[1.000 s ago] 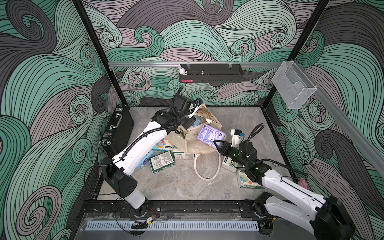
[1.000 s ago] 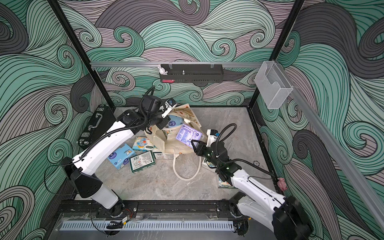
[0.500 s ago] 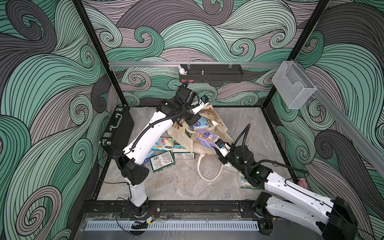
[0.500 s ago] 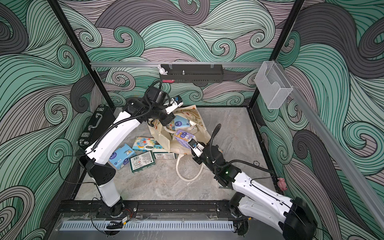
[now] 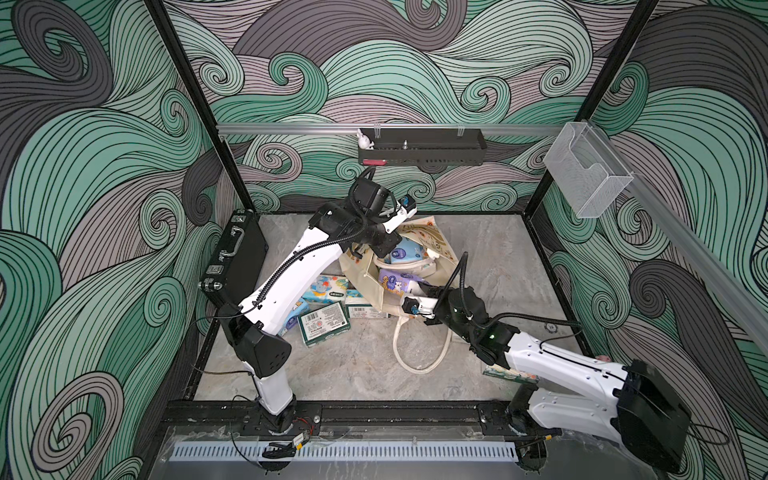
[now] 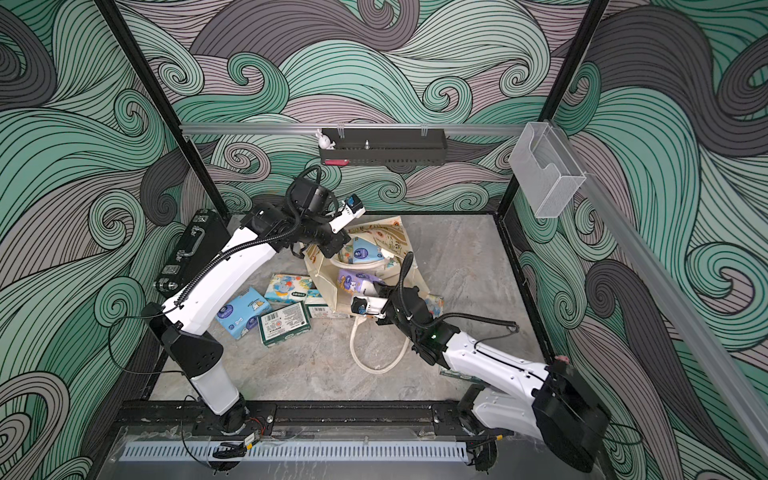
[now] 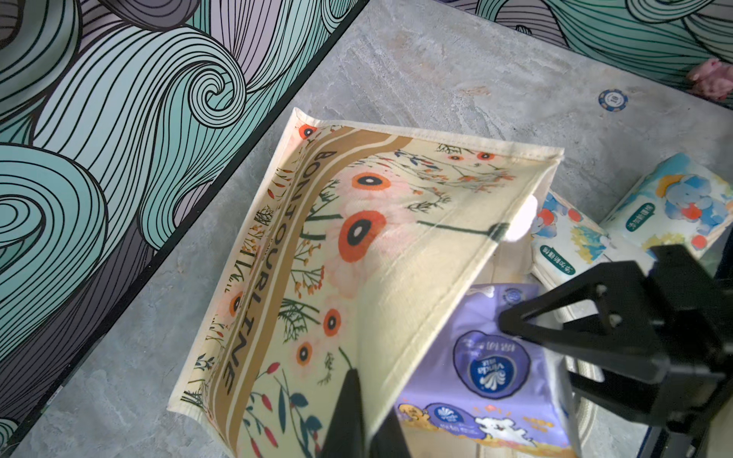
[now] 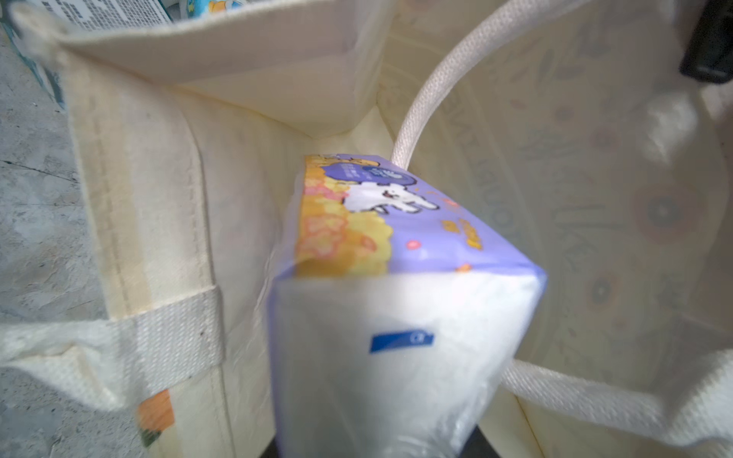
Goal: Put tissues into the canvas bag
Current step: Adjust the pack of facial tissues in the canvas bag.
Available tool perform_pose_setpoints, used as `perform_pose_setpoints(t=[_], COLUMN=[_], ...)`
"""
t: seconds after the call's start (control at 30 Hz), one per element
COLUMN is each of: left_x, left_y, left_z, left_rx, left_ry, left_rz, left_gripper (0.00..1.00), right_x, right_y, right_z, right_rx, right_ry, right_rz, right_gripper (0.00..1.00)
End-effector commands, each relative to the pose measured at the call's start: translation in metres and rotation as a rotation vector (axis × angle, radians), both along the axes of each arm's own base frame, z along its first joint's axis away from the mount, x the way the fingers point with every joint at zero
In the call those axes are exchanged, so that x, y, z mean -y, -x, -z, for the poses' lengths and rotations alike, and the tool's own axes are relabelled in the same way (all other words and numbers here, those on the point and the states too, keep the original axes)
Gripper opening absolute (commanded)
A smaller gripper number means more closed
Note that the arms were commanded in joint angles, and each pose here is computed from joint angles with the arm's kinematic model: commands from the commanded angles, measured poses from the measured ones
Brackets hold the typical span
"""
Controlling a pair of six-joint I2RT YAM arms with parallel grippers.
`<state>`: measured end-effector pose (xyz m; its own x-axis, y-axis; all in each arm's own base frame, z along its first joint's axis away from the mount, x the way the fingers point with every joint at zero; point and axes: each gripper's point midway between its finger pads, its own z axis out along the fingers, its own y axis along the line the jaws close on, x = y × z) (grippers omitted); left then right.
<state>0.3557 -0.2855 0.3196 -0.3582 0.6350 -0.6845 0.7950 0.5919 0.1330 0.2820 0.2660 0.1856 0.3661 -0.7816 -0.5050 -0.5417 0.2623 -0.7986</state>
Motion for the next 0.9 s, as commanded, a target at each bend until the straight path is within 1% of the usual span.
perform_pose_setpoints(t=[0.0, 0.13, 0.3, 0.37, 0.43, 0.57, 0.67, 0.8, 0.87], left_x=[0.008, 0.012, 0.012, 0.012, 0.011, 0.007, 0.002, -0.006, -0.010], left_y=[0.010, 0.017, 0.029, 0.030, 0.031, 0.029, 0.025, 0.017, 0.012], left_z=[-0.038, -0.042, -0.046, -0.048, -0.050, -0.050, -0.048, -0.043, -0.039], left_rx=[0.044, 0.028, 0.021, 0.024, 0.029, 0.037, 0.053, 0.074, 0.085], left_ry=[0.125, 0.152, 0.163, 0.168, 0.168, 0.154, 0.126, 0.080, 0.051], left_rz=[0.029, 0.052, 0.097, 0.100, 0.098, 0.084, 0.057, 0.015, -0.011], left_gripper=[0.00, 0.00, 0.00, 0.00, 0.00, 0.00, 0.00, 0.00, 0.00], right_x=[-0.020, -0.037, -0.051, -0.057, -0.059, -0.049, -0.032, -0.013, -0.003], right_y=[-0.022, -0.041, -0.068, -0.074, -0.082, -0.101, -0.112, -0.113, -0.105], right_z=[-0.052, -0.064, -0.069, -0.064, -0.057, -0.039, -0.031, -0.034, -0.042], right_rx=[0.183, 0.253, 0.337, 0.343, 0.315, 0.270, 0.278, 0.307, 0.303], right_ry=[-0.080, -0.087, -0.065, -0.038, -0.016, 0.027, 0.083, 0.090, 0.057], right_rz=[0.008, 0.022, 0.079, 0.076, 0.100, 0.196, 0.308, 0.398, 0.423], right_gripper=[0.00, 0.00, 0.00, 0.00, 0.00, 0.00, 0.00, 0.00, 0.00])
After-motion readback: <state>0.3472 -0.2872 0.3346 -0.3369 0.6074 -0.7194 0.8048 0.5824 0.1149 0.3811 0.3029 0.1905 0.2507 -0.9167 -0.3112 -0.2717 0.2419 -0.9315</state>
